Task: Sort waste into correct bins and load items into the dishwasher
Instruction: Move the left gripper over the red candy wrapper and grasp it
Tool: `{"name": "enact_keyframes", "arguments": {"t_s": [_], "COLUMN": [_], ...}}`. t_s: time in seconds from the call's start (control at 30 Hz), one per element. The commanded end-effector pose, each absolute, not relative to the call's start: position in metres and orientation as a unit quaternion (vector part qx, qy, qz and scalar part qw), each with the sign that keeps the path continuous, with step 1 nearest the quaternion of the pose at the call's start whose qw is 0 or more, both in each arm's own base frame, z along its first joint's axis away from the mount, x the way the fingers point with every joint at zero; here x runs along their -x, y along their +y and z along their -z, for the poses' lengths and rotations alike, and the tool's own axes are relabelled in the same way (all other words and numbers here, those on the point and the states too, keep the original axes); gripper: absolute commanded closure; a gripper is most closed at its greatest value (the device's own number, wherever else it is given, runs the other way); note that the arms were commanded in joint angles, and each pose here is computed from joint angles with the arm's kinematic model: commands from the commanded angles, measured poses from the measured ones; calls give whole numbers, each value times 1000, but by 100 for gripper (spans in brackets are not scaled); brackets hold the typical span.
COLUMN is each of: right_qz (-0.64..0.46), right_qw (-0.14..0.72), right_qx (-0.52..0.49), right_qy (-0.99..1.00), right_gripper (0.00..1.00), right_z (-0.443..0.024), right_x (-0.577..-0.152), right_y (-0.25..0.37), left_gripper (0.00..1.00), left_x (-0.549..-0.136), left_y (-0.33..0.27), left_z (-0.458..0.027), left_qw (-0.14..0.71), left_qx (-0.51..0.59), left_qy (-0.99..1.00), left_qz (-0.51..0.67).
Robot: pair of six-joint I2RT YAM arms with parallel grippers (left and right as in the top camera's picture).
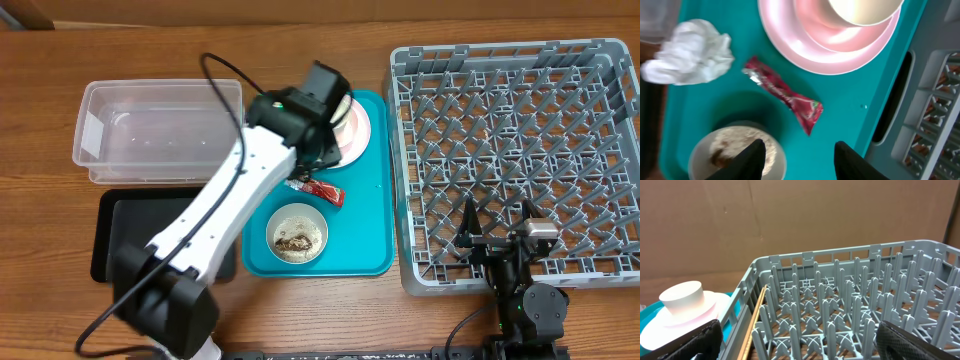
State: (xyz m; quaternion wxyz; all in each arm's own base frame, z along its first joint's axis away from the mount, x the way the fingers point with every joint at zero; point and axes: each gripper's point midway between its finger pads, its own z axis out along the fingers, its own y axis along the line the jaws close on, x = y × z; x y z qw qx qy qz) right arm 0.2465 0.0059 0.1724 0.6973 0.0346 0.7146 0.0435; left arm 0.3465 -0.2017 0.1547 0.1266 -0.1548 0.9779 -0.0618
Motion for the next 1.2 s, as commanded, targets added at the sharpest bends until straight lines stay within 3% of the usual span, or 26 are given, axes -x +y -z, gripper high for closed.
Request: {"name": "enact_keyframes", "arguments": {"t_s": [0.0, 0.47, 1.17], "right_qz": [-42, -42, -42], "right_qw": [699, 700, 699], "right_qx": [-39, -39, -39], "right_qy": [712, 712, 712], "right_gripper": [0, 0, 0], "right_z": [-171, -171, -171], "right_x": [-246, -246, -246], "right_y": [4, 4, 4], "left_gripper": [52, 49, 53], "left_x": [-346, -337, -338], "left_y": [-216, -221, -215], "left_z": [-126, -69, -32], "left_qw": [105, 42, 69], "left_qx": [170, 160, 179], "left_qy": [979, 986, 981], "left_qz": [50, 2, -13]}}
